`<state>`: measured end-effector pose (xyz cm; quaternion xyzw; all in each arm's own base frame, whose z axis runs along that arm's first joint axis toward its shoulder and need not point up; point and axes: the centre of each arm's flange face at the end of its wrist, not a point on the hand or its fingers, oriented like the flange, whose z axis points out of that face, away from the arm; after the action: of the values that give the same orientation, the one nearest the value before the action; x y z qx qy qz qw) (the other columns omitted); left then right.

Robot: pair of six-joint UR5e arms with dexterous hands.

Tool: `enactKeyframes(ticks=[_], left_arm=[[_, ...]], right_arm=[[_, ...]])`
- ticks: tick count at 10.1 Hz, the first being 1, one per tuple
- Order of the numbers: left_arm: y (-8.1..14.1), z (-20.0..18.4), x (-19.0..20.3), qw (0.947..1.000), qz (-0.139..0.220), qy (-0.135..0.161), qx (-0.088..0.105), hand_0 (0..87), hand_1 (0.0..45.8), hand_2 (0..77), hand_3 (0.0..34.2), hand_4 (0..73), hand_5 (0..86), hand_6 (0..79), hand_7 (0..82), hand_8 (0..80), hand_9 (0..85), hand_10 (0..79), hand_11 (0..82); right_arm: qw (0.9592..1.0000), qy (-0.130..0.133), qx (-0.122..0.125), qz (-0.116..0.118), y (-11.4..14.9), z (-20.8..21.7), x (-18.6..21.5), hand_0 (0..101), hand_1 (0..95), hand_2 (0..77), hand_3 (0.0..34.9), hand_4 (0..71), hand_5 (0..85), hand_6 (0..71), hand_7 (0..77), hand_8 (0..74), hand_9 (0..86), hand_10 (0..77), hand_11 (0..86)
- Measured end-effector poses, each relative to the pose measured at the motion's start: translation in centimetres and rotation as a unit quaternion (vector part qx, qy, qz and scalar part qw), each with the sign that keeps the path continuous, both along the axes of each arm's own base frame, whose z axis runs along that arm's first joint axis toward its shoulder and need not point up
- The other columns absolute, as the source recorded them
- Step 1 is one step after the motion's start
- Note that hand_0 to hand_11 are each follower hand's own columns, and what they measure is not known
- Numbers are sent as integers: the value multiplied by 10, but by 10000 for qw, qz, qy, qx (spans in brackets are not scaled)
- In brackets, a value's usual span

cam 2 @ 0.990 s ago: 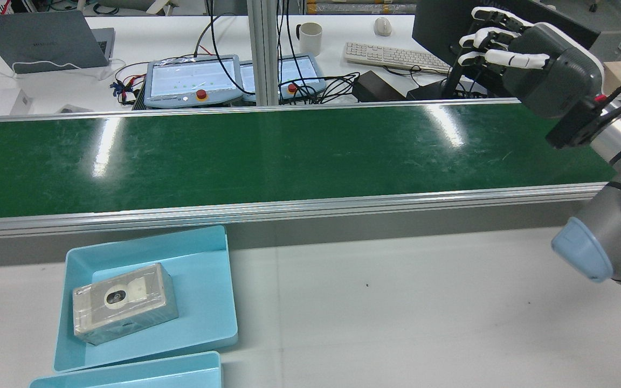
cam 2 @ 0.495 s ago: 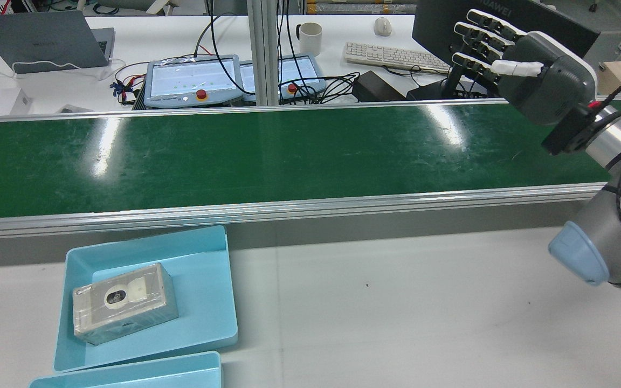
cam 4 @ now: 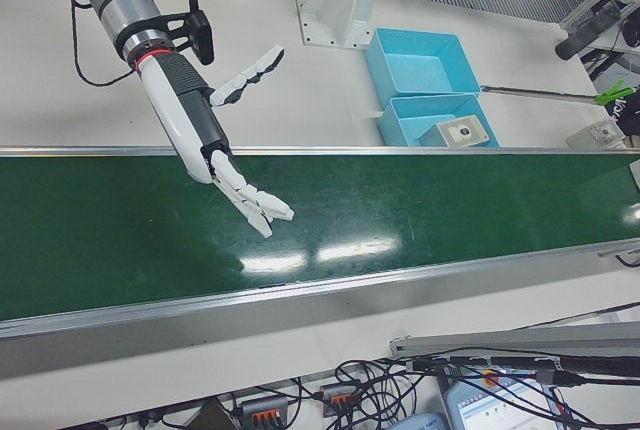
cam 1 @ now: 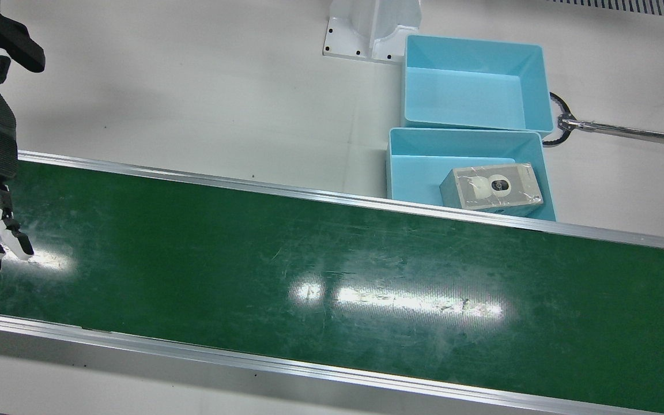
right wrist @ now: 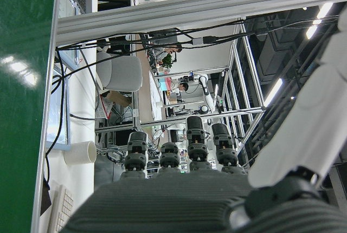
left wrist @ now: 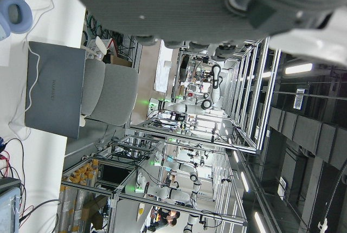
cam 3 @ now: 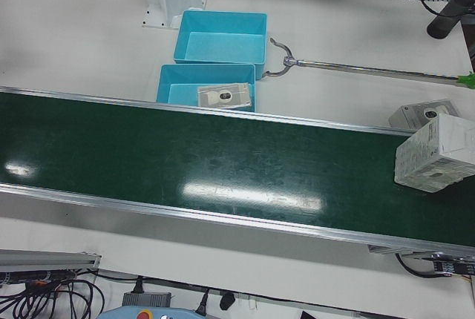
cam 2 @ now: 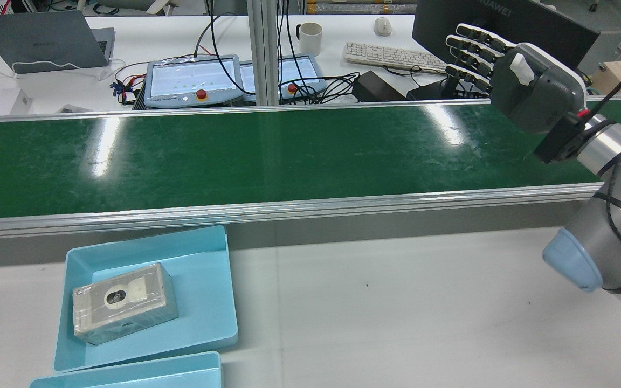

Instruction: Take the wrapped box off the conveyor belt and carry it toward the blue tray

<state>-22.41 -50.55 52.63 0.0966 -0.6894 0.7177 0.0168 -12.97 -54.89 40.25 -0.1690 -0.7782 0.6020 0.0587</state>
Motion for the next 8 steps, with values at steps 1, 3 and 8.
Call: enactKeyframes(ticks=[1,3,8], left_arm=[[0,0,0,10000,0,0,0,0,0,11,0,0,11,0,5,5,0,5,0],[0,0,0,10000,0,0,0,0,0,11,0,0,11,0,5,5,0,5,0],[0,0,0,10000,0,0,0,0,0,11,0,0,11,0,5,5,0,5,0]], right_arm=[[10000,-6,10,-28,1,1,-2,387,38,33,72,60,164,16,175,71,76,98,153],[10000,-41,44,-73,3,1,-6,384,33,33,59,60,158,22,169,82,82,120,175],[9999,-132,37,-82,5,2,-4,396,60,55,19,104,180,38,191,82,93,120,175]])
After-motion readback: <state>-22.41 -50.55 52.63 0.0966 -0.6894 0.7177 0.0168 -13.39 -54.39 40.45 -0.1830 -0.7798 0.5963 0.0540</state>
